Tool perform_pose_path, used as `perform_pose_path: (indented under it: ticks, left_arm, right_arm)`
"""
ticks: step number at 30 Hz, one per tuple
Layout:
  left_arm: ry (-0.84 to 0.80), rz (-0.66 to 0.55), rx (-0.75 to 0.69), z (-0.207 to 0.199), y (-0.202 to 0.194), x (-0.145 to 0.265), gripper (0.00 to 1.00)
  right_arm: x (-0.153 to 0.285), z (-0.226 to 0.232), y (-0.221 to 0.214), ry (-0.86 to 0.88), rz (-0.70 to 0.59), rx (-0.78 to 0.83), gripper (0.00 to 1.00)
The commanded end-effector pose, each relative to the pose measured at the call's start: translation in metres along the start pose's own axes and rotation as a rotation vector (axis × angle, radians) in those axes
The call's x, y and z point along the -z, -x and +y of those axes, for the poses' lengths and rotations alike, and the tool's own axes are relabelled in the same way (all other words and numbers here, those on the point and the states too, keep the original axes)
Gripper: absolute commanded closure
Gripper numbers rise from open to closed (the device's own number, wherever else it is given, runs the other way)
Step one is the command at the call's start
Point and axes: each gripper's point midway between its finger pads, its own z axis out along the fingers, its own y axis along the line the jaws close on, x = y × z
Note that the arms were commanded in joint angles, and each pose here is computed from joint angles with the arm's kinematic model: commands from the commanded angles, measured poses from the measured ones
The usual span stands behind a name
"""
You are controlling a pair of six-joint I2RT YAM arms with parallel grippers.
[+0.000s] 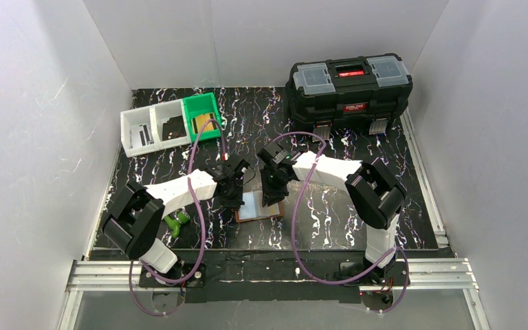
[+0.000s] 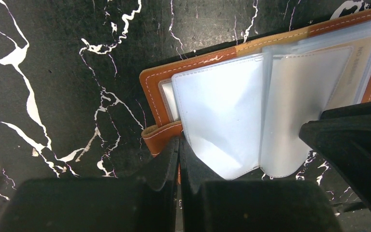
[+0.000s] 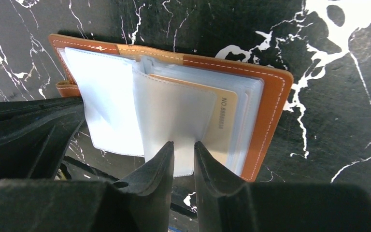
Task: Take the credit cards out of the card holder
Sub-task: Remove the credit card from the card holder.
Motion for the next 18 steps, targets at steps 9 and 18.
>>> perform_pose_path:
  ticks: [9,18]
  left_arm:
    - [-0.007,0.015,-0.011,0.002,-0.006,-0.003,1.0]
    - [-0.035,-0.011,-0.023,-0.002,-0.001,0.014,1.0]
  right_arm:
    - [-0.002,0.04,0.005,0.172,0.034,0.043,0.62]
    - [-0.014,0.042,0.004,0.203,0.074,0.011,0.62]
